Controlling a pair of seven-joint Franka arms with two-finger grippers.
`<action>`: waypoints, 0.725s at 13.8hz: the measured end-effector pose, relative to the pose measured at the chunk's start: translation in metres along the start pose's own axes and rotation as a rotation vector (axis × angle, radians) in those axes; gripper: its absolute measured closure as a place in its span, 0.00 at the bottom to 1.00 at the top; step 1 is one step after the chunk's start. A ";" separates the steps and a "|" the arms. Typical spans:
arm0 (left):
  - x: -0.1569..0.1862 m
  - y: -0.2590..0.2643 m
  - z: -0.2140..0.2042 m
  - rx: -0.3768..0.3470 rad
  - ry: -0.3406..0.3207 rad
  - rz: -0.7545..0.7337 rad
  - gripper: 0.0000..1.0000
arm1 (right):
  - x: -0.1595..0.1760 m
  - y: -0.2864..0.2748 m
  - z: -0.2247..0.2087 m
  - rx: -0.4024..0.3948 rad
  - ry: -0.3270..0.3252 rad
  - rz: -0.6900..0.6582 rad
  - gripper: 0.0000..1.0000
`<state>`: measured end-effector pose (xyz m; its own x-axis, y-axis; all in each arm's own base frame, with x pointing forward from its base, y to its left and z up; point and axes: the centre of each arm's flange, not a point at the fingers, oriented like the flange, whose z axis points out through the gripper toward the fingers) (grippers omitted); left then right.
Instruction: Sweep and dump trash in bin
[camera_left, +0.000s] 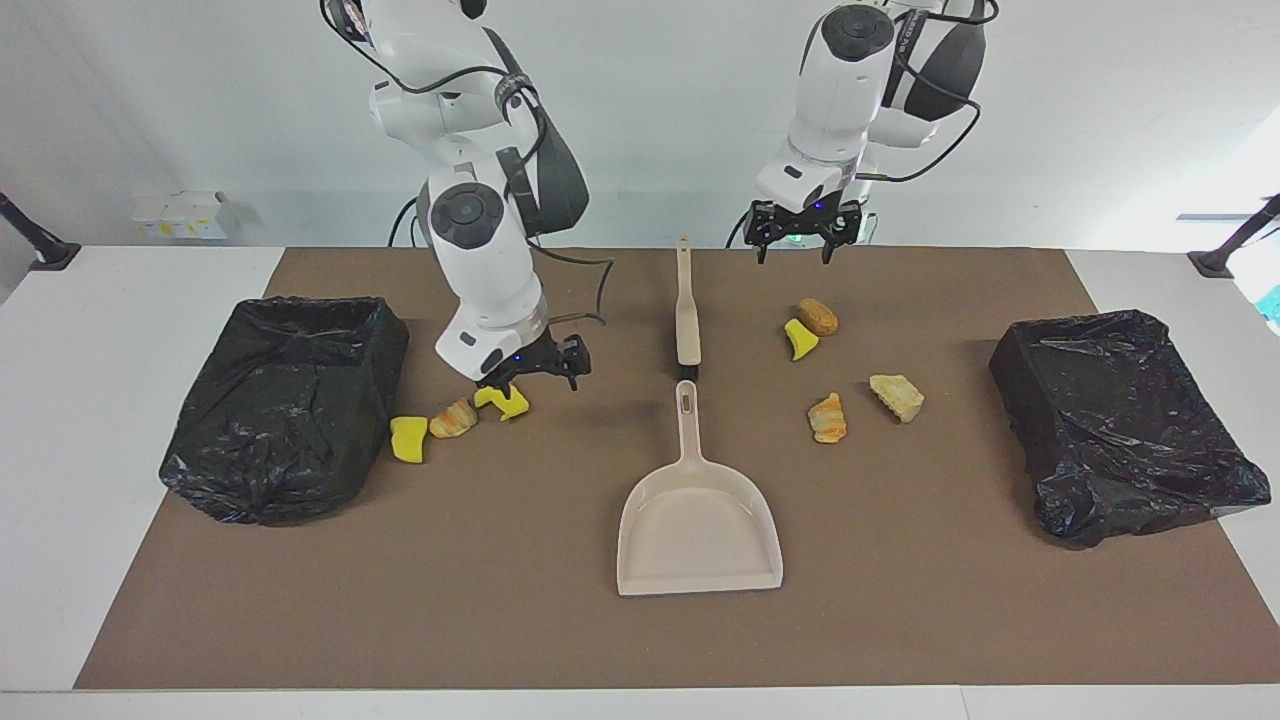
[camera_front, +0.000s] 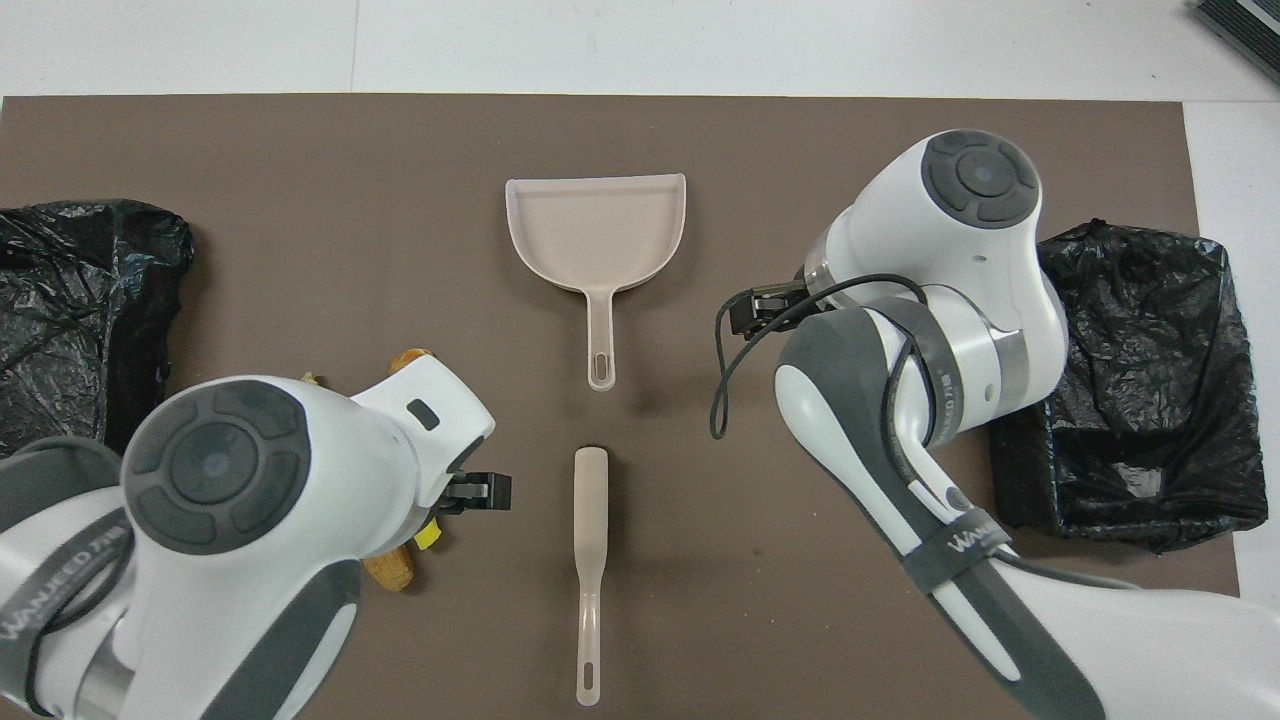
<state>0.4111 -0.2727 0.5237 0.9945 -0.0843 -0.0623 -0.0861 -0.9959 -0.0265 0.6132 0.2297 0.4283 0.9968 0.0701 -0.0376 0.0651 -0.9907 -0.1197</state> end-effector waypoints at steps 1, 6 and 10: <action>-0.009 0.011 0.009 0.004 -0.004 0.014 0.00 | 0.005 -0.011 0.005 0.020 0.016 0.004 0.00; -0.041 0.036 0.045 0.020 -0.017 0.051 0.00 | 0.023 -0.078 0.029 0.069 0.068 0.050 0.00; -0.065 0.064 0.071 0.026 -0.014 0.045 0.00 | 0.033 -0.139 0.058 0.095 0.074 0.062 0.00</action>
<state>0.3362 -0.3285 0.4553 0.9887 -0.1282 -0.0780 -0.1323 -0.9900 -0.0488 0.6344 0.3767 0.3858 0.9997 -0.0031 0.0250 0.0023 -0.9770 -0.2132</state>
